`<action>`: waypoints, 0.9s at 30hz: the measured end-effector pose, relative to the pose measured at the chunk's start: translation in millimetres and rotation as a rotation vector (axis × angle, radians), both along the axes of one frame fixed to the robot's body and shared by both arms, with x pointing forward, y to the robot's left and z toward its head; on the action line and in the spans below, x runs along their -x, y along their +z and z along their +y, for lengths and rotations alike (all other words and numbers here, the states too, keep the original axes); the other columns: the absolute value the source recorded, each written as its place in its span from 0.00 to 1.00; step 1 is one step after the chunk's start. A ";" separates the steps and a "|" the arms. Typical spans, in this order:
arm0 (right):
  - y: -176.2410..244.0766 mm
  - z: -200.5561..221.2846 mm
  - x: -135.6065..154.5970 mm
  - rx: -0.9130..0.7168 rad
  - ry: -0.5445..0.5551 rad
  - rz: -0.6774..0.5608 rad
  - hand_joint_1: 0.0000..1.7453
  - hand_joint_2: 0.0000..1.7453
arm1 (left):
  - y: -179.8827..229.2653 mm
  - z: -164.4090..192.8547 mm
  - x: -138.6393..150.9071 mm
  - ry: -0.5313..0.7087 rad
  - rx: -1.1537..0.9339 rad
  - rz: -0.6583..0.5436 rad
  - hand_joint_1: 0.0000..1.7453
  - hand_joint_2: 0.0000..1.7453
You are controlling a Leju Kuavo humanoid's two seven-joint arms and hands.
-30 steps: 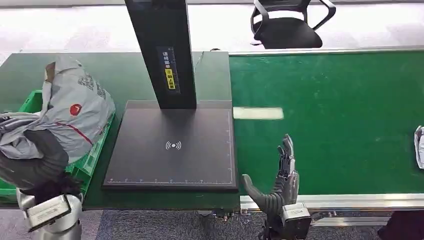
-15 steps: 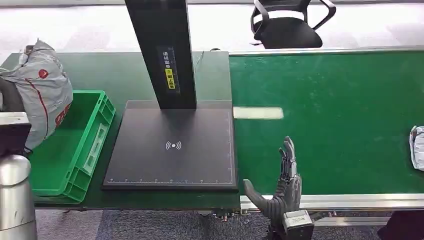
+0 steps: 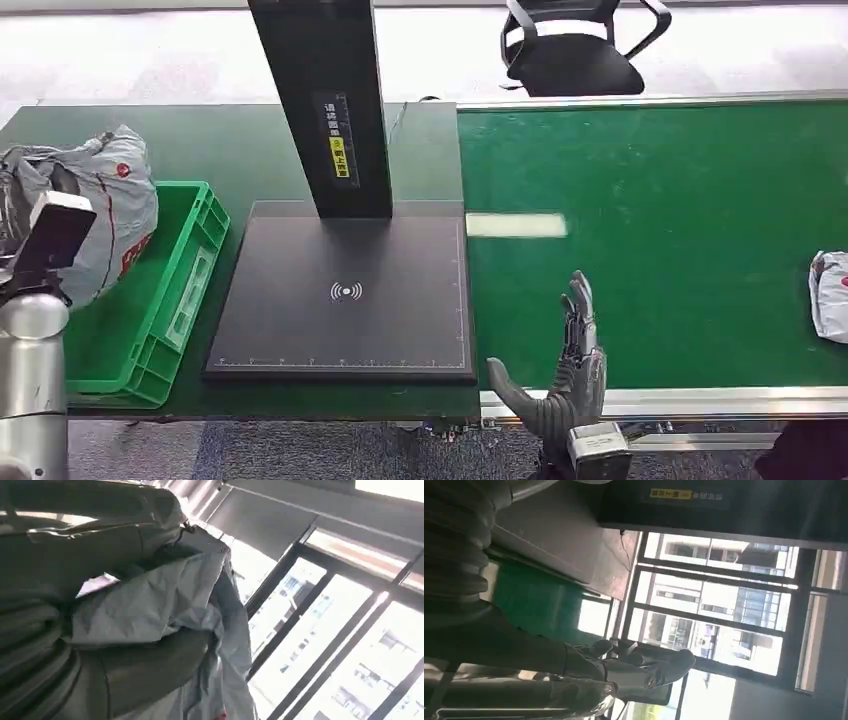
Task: Moved the parcel from conveyor to table for the left to box.
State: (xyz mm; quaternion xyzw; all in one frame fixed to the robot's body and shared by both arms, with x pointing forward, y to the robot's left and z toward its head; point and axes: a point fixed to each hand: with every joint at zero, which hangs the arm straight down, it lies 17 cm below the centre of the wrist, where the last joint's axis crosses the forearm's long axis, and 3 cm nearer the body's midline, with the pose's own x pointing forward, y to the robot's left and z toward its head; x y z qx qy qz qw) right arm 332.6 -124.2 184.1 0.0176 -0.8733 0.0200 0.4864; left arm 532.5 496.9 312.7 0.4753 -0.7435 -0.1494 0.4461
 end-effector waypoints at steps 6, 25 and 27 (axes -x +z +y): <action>0.6 -2.2 -1.6 0.001 -0.005 0.000 0.00 1.00 | -26.2 -7.5 -8.2 -0.018 0.008 0.082 0.00 1.00; -1.1 -10.4 -5.2 0.007 -0.039 0.008 0.00 1.00 | -29.9 -60.8 5.6 -0.261 0.180 0.008 0.00 1.00; -1.1 -12.7 -5.8 0.006 -0.053 0.009 0.00 1.00 | -18.8 -82.0 28.9 -0.313 0.214 -0.101 0.00 1.00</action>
